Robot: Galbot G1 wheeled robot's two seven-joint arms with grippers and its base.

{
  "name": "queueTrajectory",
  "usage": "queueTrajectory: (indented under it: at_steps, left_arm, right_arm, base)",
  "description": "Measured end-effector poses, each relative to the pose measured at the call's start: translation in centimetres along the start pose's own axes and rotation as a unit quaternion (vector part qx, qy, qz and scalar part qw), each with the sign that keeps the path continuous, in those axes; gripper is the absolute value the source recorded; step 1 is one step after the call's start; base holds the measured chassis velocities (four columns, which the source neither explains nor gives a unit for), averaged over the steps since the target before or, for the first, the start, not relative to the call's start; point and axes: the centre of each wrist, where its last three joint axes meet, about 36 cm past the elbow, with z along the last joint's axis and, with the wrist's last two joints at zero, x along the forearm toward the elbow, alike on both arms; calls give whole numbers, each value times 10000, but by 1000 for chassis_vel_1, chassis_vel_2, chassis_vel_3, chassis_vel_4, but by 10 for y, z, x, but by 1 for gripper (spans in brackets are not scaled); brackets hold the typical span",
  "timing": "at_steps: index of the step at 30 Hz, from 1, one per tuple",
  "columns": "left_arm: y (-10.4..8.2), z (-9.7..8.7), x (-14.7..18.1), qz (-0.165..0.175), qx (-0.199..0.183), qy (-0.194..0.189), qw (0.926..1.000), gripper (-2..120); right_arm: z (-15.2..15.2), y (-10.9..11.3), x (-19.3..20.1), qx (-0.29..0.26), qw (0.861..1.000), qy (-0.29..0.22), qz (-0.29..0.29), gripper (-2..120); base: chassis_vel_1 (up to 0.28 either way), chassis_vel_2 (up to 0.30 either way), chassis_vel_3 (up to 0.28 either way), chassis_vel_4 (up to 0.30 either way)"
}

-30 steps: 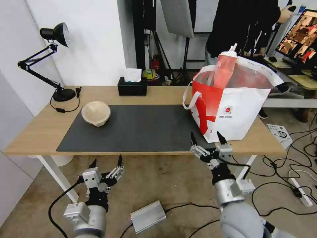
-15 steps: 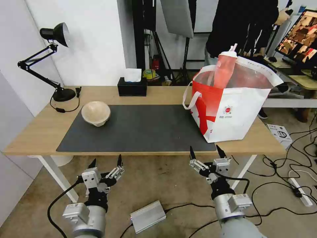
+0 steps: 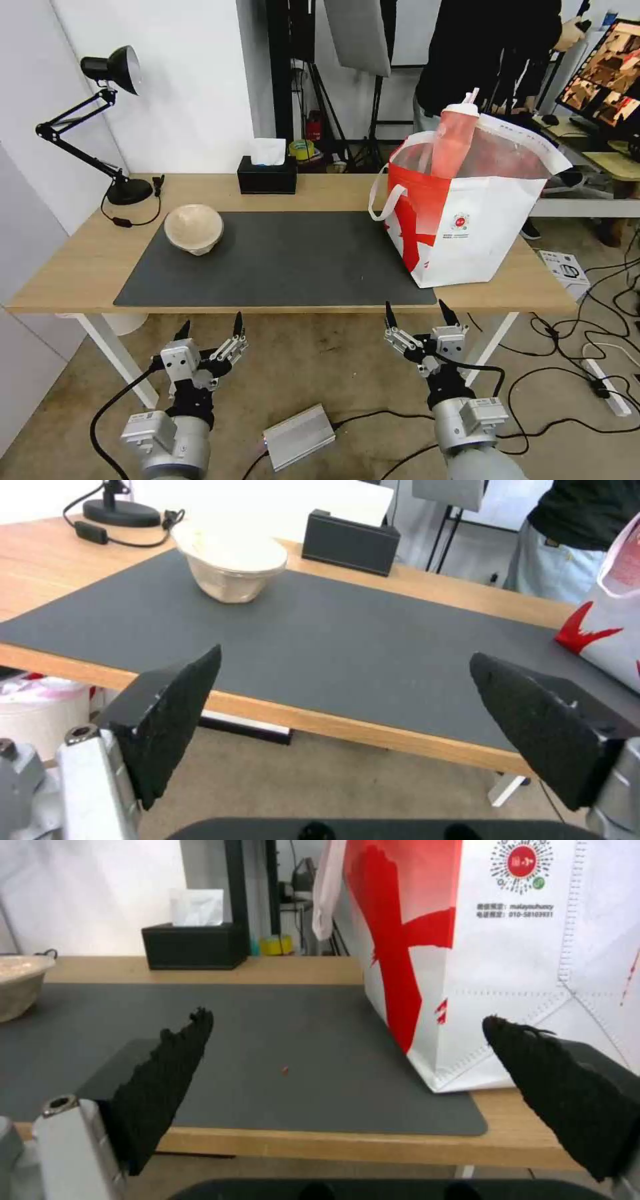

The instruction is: Pick up the trash from the table and place it into the takeout bag.

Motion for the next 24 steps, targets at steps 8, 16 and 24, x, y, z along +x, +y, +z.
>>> queueTrajectory:
  at_steps: [8, 16, 24]
  left_arm:
    - [1, -1, 0, -1, -8, -20, 10000, 100]
    - [1, -1, -1, 5, 15, -37, 10000, 100]
    - [6, -10, -10, 9, 268, -456, 9986, 100]
  right_arm:
    - [0, 0, 0, -6, 10000, -2, 6, 100]
    - [0, 0, -1, -7, 10000, -3, 5, 100]
    - [0, 0, -1, -8, 10000, -3, 5, 100]
  base:
    - [0, 0, 0, 0]
    - [0, 0, 0, 0]
    - [0, 0, 0, 0]
